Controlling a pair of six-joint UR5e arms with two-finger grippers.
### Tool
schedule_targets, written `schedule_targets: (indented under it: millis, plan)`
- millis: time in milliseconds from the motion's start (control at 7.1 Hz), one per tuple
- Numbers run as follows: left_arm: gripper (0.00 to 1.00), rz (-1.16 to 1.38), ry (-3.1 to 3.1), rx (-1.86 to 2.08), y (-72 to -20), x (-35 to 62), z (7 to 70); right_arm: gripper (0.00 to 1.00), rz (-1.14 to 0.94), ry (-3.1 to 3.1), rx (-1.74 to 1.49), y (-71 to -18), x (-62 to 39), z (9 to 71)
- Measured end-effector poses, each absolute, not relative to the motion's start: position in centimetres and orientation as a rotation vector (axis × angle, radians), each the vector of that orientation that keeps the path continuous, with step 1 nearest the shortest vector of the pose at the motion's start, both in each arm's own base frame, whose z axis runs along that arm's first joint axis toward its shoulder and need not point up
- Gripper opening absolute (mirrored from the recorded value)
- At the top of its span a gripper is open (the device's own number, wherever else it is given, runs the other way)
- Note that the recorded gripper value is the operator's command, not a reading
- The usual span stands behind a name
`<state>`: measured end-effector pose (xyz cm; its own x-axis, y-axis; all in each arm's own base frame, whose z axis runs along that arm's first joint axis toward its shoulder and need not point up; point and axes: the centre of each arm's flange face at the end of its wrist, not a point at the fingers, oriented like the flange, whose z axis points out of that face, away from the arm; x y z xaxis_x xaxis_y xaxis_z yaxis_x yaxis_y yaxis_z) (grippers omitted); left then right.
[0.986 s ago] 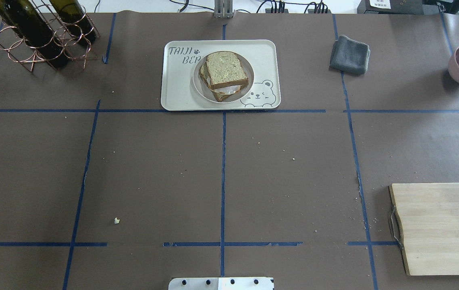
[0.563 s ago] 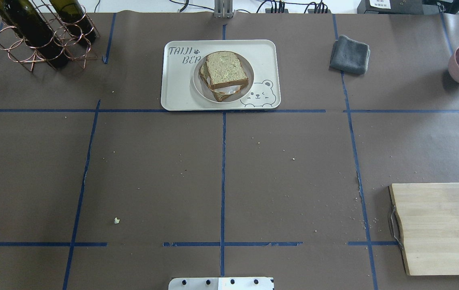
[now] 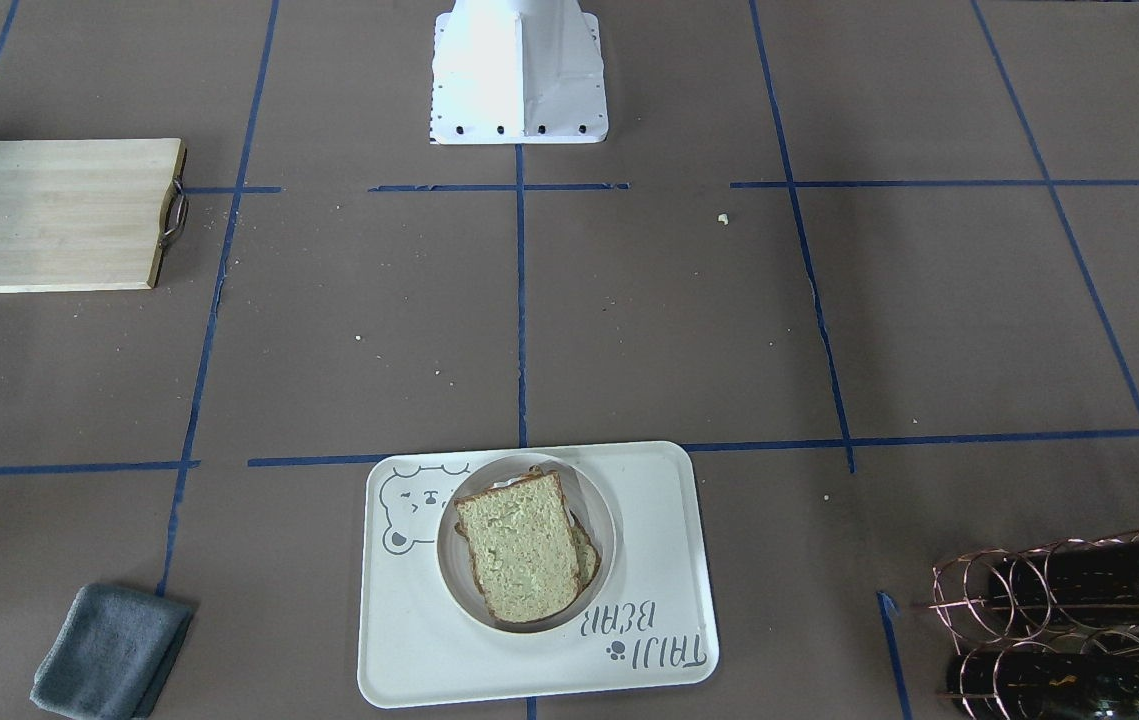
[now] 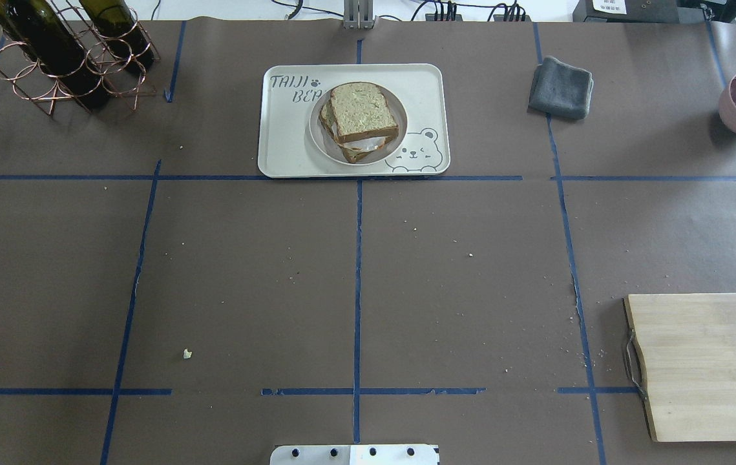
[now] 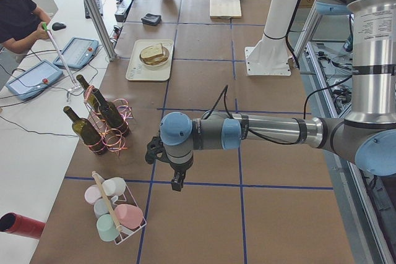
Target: Make sandwich and place on tray
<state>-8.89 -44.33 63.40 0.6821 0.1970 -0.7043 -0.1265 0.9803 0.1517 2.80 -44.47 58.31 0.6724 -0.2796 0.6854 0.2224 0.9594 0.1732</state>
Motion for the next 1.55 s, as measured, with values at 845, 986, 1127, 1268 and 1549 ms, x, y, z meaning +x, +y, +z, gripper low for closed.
schedule_targets:
  millis: [845,986,1127,1268,1549]
  plan:
    - [1.00,0.185,0.808,0.092,-44.1,-8.7,63.5,1.00,-0.316,-0.783,0.061,-44.9,1.3,58.7]
    - [1.00,0.188,0.807,0.097,-44.1,-8.7,63.4,1.00,-0.314,-0.783,0.057,-44.9,1.2,58.8]
    - [1.00,0.189,0.806,0.103,-44.2,-8.7,63.3,1.00,-0.305,-0.782,0.052,-44.9,1.1,58.8]
    - [1.00,0.188,0.806,0.105,-44.2,-8.7,63.3,1.00,-0.269,-0.782,0.039,-44.9,1.1,58.7]
    - [1.00,0.186,0.806,0.105,-44.2,-8.7,63.3,1.00,-0.197,-0.783,0.013,-44.9,1.1,58.4]
